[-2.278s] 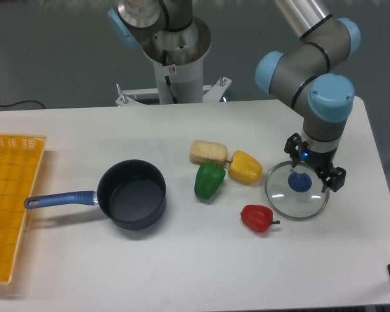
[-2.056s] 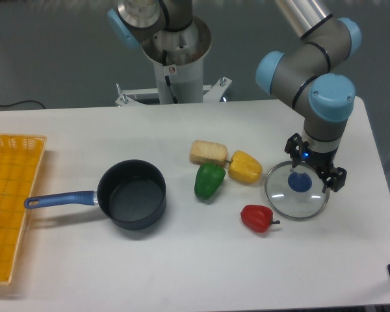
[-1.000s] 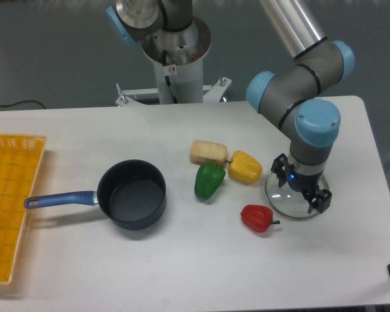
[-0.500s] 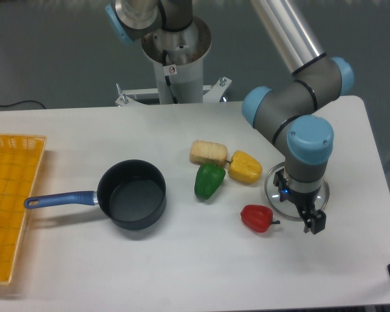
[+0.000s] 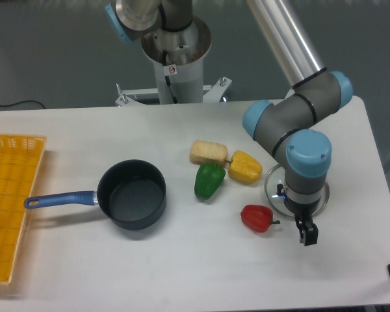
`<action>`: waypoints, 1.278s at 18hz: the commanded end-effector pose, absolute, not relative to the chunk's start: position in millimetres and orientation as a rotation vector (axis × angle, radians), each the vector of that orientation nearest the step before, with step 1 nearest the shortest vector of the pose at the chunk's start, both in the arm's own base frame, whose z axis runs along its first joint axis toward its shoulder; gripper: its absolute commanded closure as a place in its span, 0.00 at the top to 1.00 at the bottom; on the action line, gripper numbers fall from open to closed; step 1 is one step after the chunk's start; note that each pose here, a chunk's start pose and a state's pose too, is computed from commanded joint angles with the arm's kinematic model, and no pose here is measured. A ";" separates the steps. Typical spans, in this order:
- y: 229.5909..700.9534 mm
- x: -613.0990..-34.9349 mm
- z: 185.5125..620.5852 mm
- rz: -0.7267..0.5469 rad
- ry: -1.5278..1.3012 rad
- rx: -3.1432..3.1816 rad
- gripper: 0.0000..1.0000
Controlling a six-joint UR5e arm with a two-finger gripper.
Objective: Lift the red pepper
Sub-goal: 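Lower the open gripper beside the red pepper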
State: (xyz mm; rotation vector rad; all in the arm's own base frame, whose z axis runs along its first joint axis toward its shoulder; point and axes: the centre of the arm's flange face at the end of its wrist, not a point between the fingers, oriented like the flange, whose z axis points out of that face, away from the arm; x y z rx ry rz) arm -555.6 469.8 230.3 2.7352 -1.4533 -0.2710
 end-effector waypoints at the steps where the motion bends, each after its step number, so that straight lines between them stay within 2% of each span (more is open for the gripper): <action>1: 469.4 -554.7 228.5 -0.269 -1.456 2.734 0.98; 3: 469.0 -554.1 226.0 -0.260 -1.496 2.710 0.93; 9: 466.9 -555.1 221.3 -0.247 -1.552 2.673 0.92; 19: 455.7 -544.1 201.7 -0.178 -1.550 2.629 0.85; 23: 456.0 -542.6 200.3 -0.175 -1.539 2.637 0.75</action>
